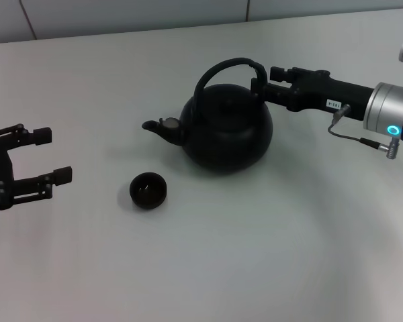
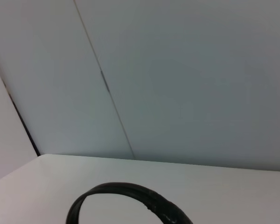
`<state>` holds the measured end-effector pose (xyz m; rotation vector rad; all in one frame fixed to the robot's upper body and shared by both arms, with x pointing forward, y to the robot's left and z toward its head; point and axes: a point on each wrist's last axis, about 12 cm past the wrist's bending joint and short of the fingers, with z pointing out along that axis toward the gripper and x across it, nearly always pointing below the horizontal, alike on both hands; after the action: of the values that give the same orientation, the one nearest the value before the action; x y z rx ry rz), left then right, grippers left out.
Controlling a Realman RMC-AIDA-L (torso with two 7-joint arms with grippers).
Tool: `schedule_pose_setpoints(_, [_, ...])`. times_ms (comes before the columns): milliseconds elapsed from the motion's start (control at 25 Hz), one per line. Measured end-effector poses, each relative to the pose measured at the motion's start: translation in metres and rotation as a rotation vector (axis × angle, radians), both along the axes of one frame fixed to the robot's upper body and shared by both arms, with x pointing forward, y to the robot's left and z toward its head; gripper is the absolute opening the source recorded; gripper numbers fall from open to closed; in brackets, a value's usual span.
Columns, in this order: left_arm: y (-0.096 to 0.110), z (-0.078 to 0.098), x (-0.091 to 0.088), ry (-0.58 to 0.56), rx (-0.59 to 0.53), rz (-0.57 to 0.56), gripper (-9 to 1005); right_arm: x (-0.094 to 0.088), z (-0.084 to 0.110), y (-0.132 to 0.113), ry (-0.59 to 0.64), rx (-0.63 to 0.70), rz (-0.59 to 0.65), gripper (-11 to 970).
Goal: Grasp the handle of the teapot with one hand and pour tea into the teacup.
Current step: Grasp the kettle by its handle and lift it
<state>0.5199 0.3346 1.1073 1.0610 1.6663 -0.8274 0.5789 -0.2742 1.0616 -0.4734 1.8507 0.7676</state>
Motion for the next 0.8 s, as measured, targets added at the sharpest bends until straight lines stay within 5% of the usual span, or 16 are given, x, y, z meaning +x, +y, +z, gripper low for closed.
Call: schedule_pose_setpoints(800, [-0.0015, -0.0001, 0.0027, -0.003, 0.012, -0.001, 785, 0.0055, -0.0004, 0.0051, 0.011, 0.001, -0.012, 571])
